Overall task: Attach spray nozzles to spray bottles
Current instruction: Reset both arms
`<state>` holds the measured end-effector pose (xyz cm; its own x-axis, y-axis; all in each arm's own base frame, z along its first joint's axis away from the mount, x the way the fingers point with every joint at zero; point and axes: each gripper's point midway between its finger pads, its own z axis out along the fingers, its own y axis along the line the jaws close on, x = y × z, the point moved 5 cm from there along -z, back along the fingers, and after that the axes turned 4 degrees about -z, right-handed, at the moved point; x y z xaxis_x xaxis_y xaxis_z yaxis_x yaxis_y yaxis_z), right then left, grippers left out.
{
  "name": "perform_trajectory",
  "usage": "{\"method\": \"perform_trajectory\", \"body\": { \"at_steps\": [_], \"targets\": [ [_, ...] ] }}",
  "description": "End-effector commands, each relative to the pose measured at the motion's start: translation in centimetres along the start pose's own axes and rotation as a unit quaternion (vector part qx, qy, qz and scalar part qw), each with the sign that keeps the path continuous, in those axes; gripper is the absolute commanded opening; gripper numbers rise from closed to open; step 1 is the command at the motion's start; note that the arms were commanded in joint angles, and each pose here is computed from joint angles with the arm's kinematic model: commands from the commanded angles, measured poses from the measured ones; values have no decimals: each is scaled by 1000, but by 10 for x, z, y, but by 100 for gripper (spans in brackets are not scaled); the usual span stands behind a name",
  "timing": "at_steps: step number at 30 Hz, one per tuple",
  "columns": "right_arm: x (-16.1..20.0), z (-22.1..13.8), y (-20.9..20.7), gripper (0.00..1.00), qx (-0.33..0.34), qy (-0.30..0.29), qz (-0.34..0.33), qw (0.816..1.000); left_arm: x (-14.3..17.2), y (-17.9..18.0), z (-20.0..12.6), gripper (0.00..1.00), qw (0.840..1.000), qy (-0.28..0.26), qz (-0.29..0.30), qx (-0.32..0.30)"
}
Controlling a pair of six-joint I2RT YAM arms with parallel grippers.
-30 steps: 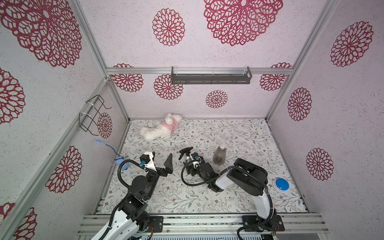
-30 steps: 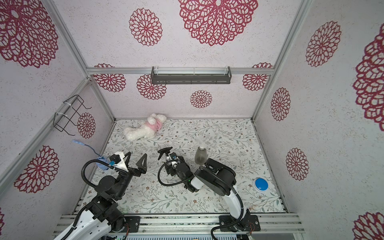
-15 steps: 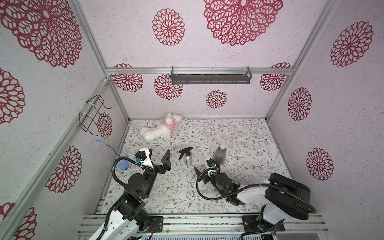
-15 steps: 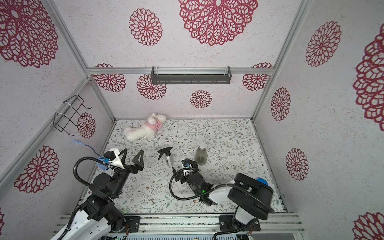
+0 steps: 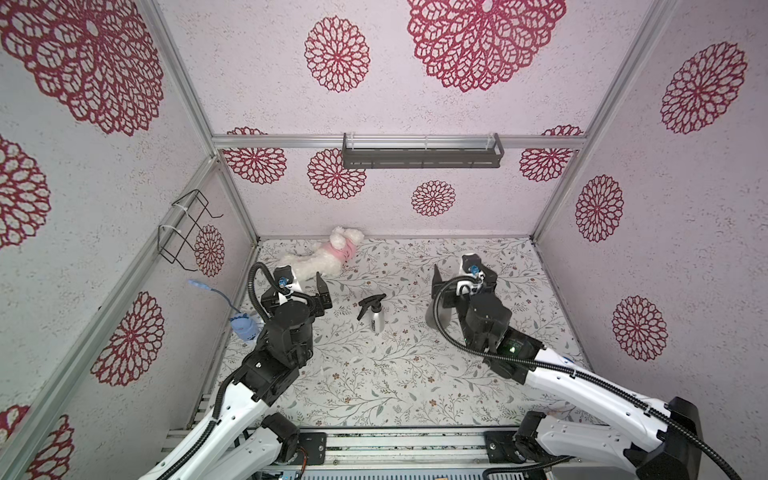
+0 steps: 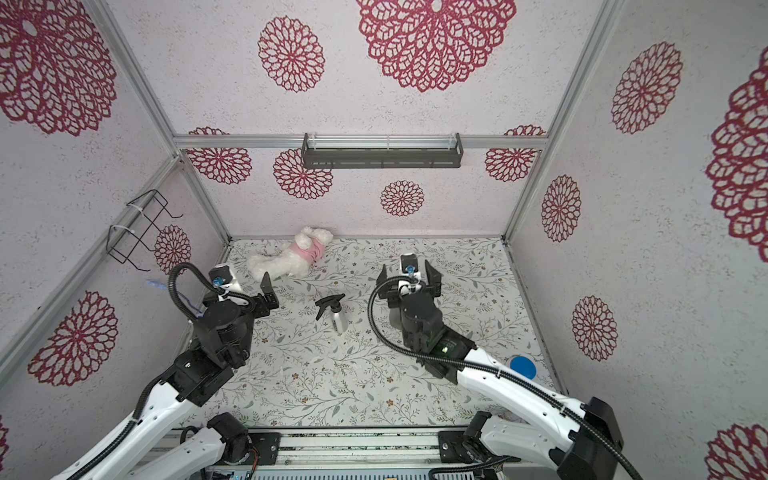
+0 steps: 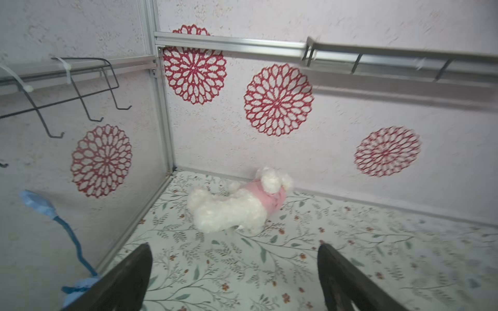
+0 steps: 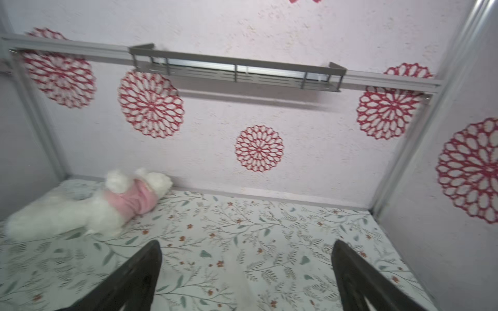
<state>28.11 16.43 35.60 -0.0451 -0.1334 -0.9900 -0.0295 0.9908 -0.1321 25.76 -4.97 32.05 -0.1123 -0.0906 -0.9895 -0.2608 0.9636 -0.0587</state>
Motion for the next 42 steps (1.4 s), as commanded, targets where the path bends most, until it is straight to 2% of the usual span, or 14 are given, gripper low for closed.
{"method": "perform_trajectory", "body": {
  "at_steps": [1,3,6,9,15,18,22,24,27,29,31,34,38,42],
  "targets": [
    [28,29,-69,99,59,72,-8,996,16,22,23,97,997,0,69,-31],
    [42,46,-102,99,78,53,-24,995,29,53,40,97,996,-8,23,-91],
    [71,67,-144,99,112,50,-29,992,58,92,65,97,994,5,-35,-102],
    [112,81,-163,99,88,76,-16,993,89,122,89,97,991,19,-98,-89],
    [177,79,-172,99,97,83,16,992,139,124,121,97,993,37,-84,-78],
    [201,74,-163,99,74,83,15,994,147,126,125,97,993,26,-81,-84],
    [201,67,-163,99,78,72,11,994,162,113,136,97,998,8,-53,-38],
    [201,64,-162,99,73,72,15,995,166,113,138,97,996,52,-55,-48],
    [210,56,-158,99,69,91,39,993,163,107,146,97,997,47,-42,-35],
    [229,53,-156,99,72,95,52,991,164,104,146,97,996,66,-36,-41],
    [237,57,-146,99,43,89,33,995,165,100,149,97,997,65,-26,-39],
    [252,55,-151,99,84,84,37,992,165,98,148,97,997,69,-21,-42],
    [252,49,-158,99,128,71,42,988,165,99,148,97,996,69,-21,-42],
    [254,51,-160,99,137,79,46,986,165,99,148,97,996,70,-20,-42]
  ]
}}
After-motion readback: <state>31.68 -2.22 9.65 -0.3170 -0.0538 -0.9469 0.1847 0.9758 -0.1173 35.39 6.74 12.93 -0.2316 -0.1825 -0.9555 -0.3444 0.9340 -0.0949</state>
